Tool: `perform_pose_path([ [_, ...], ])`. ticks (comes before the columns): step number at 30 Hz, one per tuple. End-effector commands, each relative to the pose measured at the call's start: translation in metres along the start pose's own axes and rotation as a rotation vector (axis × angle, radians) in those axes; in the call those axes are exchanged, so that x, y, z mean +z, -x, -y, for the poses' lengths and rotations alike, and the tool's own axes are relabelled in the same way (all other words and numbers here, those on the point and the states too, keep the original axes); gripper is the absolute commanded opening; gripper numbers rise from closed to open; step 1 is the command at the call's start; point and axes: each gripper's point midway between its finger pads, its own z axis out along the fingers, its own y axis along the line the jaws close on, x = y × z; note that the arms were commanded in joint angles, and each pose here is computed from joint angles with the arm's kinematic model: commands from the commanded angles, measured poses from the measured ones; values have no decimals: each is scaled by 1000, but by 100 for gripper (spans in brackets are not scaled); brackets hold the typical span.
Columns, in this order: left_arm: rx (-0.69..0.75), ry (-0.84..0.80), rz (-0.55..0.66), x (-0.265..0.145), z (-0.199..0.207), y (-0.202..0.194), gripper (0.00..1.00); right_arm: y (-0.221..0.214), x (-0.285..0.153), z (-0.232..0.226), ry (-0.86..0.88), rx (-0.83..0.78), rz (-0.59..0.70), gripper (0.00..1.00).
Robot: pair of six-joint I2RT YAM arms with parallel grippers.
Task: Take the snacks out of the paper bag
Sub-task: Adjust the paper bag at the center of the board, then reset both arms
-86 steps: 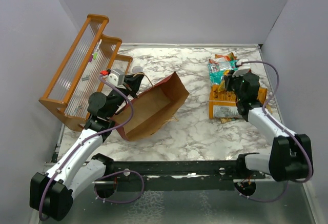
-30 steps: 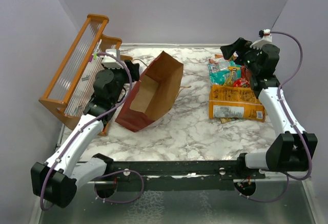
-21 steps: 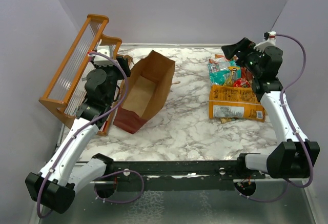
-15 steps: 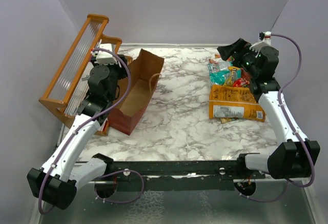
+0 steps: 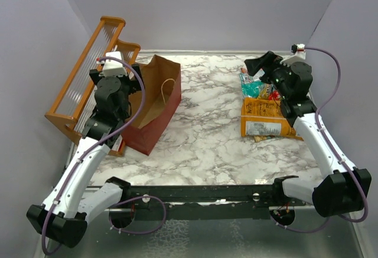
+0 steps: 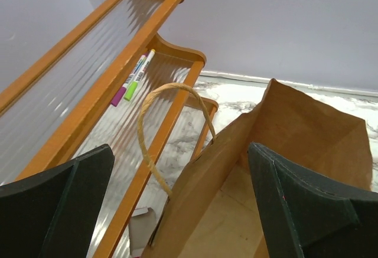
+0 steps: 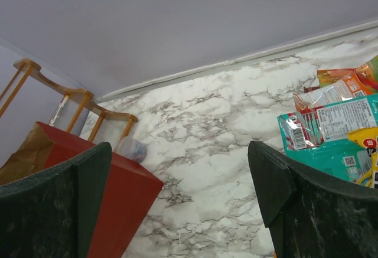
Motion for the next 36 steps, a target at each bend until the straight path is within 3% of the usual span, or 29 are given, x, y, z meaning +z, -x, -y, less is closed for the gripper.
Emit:
perform_pose_path([
  [1, -3, 45, 65, -23, -21, 34, 99, 25, -1, 1, -97, 31, 85, 99],
  [4, 7, 41, 88, -36, -28, 45, 99, 24, -1, -12, -26, 16, 60, 99],
  [7, 11, 45, 123, -52, -37, 60, 99, 27, -6, -25, 41, -110, 26, 99],
  [9, 2, 57, 156, -63, -44, 72, 99, 34, -13, -20, -6, -200, 5, 99],
  [13, -45, 15, 273, -78, -44, 110, 99, 62, -35, -6, -139, -270, 81, 99],
  [18, -122, -119, 422, -89, -22, 164, 99, 101, -76, -65, 48, -306, 144, 99],
  [22, -166, -204, 530, -101, -11, 190, 99, 147, -128, -109, 154, -350, 284, 99],
  [26, -179, -255, 585, -108, -4, 197, 99, 180, -176, -129, 176, -378, 421, 99],
  [31, -176, -249, 582, -106, -5, 190, 99, 200, -203, -130, 135, -377, 510, 99],
  [36, -178, -240, 576, -106, -6, 186, 98, 185, -182, -117, 102, -402, 433, 99],
])
